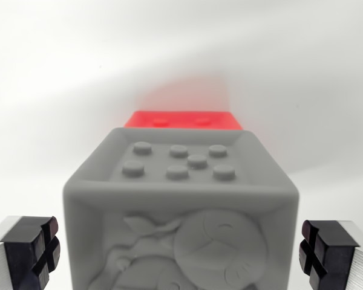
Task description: Destack cube
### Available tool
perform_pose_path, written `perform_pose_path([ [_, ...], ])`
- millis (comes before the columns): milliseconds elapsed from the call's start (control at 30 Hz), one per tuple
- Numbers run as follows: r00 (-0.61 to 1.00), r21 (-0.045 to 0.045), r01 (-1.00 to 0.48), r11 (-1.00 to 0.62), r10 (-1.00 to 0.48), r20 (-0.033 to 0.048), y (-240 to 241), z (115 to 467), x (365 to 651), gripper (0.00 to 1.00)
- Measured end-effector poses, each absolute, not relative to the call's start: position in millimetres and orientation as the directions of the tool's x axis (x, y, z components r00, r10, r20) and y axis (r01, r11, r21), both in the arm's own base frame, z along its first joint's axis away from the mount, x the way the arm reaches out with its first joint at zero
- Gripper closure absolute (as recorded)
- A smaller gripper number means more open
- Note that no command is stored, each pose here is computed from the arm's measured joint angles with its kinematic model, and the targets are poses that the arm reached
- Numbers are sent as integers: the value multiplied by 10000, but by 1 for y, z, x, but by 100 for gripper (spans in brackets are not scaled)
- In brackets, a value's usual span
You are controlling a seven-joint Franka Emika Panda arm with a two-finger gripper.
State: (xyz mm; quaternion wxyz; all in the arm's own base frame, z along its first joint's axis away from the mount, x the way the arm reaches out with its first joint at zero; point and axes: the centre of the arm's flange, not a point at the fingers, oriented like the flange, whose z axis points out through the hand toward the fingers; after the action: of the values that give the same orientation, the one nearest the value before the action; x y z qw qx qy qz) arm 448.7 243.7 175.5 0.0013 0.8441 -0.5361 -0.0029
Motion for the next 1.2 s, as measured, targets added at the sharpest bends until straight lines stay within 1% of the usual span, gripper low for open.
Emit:
perform_pose_path([
  [200,4247,44,-9053,-4247,-9053,-34,244,169,449,0],
  [233,4247,45,-9053,-4247,-9053,-33,244,169,449,100],
  [1200,4245,37,-9054,-4245,-9054,-31,244,169,449,100],
])
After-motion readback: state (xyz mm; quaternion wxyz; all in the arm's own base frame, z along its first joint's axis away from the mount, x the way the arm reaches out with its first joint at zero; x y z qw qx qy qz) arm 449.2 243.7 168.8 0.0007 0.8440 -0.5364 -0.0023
